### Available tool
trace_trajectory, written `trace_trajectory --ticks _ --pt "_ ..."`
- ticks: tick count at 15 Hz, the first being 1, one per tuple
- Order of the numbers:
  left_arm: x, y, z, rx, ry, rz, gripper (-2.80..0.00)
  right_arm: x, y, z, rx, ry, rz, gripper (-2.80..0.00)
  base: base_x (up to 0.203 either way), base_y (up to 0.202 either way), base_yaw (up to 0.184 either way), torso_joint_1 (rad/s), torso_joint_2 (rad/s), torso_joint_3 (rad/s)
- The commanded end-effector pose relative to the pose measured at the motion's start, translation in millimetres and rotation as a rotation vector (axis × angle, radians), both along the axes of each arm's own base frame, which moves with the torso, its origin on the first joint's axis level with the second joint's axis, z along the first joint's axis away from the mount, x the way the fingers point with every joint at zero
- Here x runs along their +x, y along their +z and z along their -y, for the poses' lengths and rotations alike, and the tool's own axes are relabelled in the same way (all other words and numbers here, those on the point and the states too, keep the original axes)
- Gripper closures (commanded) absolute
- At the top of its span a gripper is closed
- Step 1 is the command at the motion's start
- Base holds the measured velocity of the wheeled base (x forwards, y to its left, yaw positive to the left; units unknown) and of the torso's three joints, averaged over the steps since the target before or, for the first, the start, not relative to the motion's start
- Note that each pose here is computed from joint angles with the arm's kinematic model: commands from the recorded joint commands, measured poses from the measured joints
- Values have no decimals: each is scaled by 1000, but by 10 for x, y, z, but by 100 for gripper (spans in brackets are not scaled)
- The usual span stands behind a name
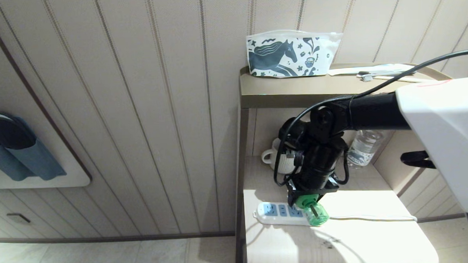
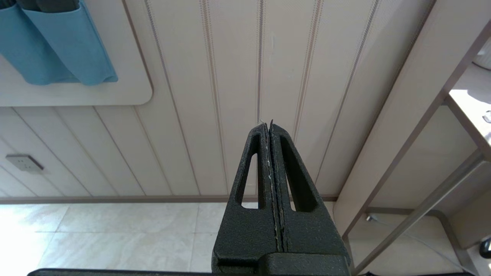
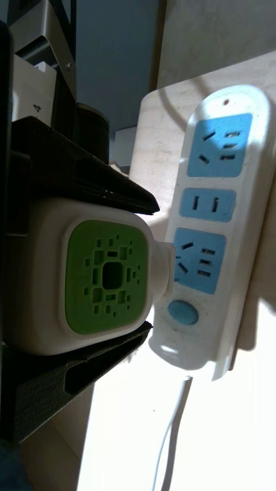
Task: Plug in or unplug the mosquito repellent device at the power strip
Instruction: Insert the plug into the socket
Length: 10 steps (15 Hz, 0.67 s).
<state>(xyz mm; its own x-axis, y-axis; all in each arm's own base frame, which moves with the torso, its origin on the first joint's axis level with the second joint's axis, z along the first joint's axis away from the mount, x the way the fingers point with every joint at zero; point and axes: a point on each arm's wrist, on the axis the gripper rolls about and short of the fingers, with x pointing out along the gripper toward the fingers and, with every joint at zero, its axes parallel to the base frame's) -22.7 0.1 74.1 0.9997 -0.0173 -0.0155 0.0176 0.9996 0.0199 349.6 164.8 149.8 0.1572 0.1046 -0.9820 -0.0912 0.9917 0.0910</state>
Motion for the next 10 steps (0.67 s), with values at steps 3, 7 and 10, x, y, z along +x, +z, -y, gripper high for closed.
trace_trajectory --ticks 3,7,10 --pt "1 0 0 0 0 -1 0 33 -96 -22 -8 0 -21 0 0 0 0 0 0 0" --pt "1 0 0 0 0 -1 0 71 -128 -40 -4 0 -11 0 0 0 0 0 0 0" --pt "1 0 0 0 0 -1 0 94 -127 -51 0 0 -5 0 0 0 0 0 0 0"
